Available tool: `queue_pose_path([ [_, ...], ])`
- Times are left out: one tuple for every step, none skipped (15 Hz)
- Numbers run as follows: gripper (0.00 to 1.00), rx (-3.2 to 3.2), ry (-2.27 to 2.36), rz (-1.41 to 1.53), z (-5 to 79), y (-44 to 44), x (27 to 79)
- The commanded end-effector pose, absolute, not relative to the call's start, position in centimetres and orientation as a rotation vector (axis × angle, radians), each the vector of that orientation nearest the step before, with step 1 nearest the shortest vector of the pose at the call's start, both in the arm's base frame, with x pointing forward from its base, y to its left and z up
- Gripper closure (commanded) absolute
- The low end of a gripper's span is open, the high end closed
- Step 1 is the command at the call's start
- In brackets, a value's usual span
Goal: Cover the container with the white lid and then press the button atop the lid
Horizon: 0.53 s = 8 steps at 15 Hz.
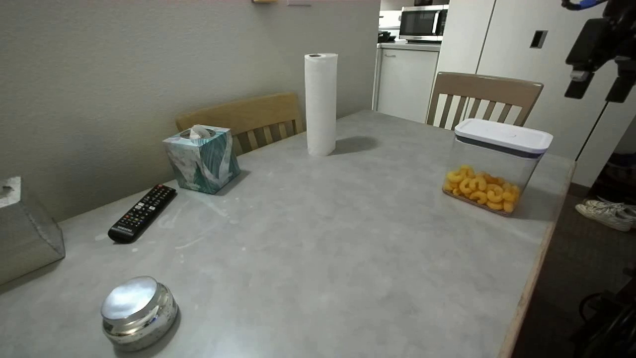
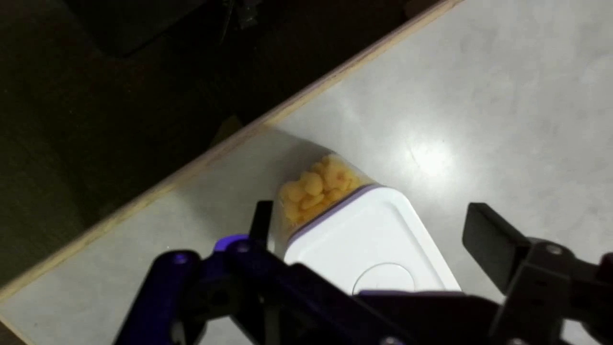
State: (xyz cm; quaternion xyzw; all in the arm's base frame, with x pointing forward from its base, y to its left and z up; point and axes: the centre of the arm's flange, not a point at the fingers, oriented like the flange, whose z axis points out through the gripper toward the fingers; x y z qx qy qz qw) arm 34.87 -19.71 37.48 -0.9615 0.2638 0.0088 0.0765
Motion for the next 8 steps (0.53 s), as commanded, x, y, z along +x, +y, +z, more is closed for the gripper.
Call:
queue_pose_path([
  [0.0,-2.832,0.87,0.044,37.7,-18.8,31.2],
  [0.0,-2.815,0.894,0.04,37.7,-18.8,30.6],
  [0.0,-2.796,0.909,0.037,37.6,-19.0,30.1],
  [0.0,-2.832,0.867,0.038,37.5,-19.0,32.3],
  [0.0,-2.828,0.871,0.032,37.6,-19.0,32.0],
  [0.0,-2.829,0.869,0.026,37.8,-19.0,32.0],
  [0.0,-2.829,0.868,0.025,37.8,-18.9,32.0],
  [0.0,-2.83,0.867,0.027,37.7,-18.9,32.1],
])
